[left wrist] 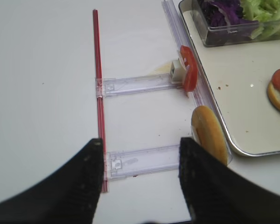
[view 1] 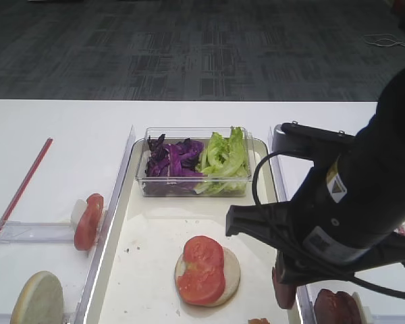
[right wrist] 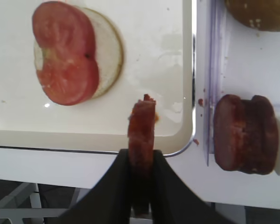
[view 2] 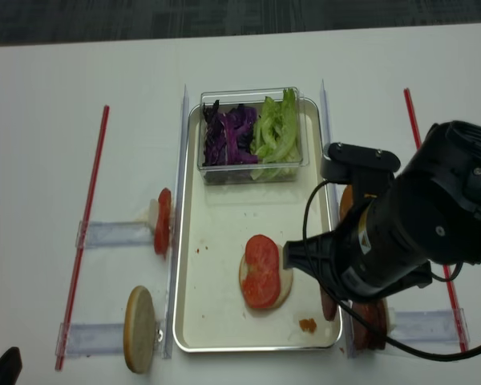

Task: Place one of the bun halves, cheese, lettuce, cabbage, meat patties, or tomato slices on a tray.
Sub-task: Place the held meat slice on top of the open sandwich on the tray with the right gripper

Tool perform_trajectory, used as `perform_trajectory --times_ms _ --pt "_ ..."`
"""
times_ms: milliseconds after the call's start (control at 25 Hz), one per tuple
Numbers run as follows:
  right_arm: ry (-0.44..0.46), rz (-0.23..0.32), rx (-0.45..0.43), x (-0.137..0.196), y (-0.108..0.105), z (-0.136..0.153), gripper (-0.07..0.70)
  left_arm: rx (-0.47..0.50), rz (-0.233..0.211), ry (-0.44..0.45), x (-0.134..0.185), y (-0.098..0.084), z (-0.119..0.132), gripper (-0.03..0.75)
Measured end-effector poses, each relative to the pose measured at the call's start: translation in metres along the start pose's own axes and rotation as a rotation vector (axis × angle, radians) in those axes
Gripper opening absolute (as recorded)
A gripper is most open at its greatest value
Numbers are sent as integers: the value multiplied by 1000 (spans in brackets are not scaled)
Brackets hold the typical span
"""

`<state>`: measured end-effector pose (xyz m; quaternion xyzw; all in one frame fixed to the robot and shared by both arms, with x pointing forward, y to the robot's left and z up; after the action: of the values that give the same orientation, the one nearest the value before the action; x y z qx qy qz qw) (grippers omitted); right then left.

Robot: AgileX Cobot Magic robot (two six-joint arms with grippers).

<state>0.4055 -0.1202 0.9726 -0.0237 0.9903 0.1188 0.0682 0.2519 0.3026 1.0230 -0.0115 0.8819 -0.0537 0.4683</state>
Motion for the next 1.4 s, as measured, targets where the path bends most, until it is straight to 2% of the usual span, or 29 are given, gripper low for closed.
perform_trajectory --times_ms 280,600,720,920,1040,1200,1320,1400 --pt "-50 28 -93 -6 11 -1 115 0 0 0 0 0 0 350" --pt "-57 19 -162 -7 20 -2 114 -1 0 0 0 0 0 350" --pt "-52 -15 -204 -7 25 -2 113 -1 0 0 0 0 0 350" --pt "12 -53 -244 -6 34 16 113 -1 0 0 0 0 0 350" --pt "16 -86 -279 -8 40 24 113 -1 0 0 0 0 0 350" --pt "28 -97 -370 -17 42 26 113 0 0 -2 0 0 0 350" --pt "29 -82 -473 -30 38 22 113 0 0 -2 0 0 0 350" --pt "30 -95 -542 -36 36 18 113 0 0 -2 0 0 0 350"
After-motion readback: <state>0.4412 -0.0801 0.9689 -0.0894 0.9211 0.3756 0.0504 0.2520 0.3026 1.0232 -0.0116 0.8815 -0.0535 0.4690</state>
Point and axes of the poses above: a point on each arm's last joint axis where the gripper is mounted, z pointing out along that axis toward the gripper, y along the wrist's bending axis when the last joint is at zero, x = y × z, the point moved 3 cm from there along z, pointing out along that axis toward the gripper, and after that the axes turned 6 degrees about -z, right-handed, at the moved point
